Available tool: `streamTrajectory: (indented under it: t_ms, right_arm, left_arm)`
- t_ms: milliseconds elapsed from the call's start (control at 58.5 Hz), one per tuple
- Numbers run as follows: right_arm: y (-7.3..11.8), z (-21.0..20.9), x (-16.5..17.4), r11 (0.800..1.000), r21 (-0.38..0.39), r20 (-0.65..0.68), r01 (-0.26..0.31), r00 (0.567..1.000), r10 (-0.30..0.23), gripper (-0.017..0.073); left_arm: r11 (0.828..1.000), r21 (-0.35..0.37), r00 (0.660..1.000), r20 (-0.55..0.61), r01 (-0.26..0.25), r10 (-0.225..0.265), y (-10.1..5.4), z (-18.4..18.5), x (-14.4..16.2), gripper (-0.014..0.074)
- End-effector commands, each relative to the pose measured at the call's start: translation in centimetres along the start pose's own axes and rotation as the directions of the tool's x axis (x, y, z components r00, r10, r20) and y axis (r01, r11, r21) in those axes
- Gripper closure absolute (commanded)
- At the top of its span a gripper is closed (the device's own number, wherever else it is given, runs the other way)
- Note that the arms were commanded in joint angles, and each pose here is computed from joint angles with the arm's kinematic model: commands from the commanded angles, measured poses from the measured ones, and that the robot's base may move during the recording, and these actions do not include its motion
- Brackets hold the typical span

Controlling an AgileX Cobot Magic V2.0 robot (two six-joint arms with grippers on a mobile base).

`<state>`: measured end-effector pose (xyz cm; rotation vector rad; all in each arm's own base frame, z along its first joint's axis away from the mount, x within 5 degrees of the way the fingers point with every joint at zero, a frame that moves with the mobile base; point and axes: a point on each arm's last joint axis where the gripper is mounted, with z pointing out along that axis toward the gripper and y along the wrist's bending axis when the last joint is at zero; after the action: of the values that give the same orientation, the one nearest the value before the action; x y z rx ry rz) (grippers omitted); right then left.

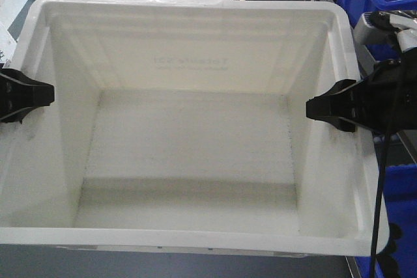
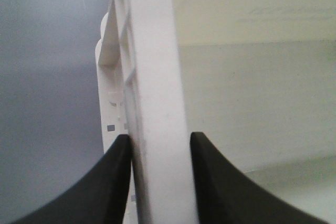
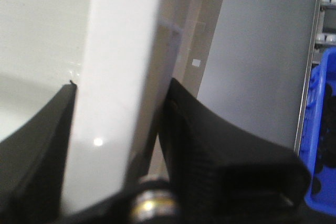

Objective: Move bin from left to right shelf

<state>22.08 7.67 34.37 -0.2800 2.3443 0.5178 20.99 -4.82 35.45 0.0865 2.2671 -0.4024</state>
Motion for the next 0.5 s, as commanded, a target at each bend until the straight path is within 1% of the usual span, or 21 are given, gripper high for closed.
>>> streamTrajectory:
  t_ms: [0,479]
  right_arm:
    - [0.95,-1.90,-1.72,0.999,-0.028,0.155,0.036,0.987,-0.031,0.0564]
    - [0.95,-1.90,-1.72,0.999,-0.028,0.155,0.036,0.987,-0.031,0.0564]
  left_arm:
    - [0.999,0.046,0.986,0.167,0.002,-0.010,-0.91,-1.68,-1.88,0.0600]
    - [0.999,0.046,0.986,0.167,0.002,-0.010,-0.91,-1.68,-1.88,0.0600]
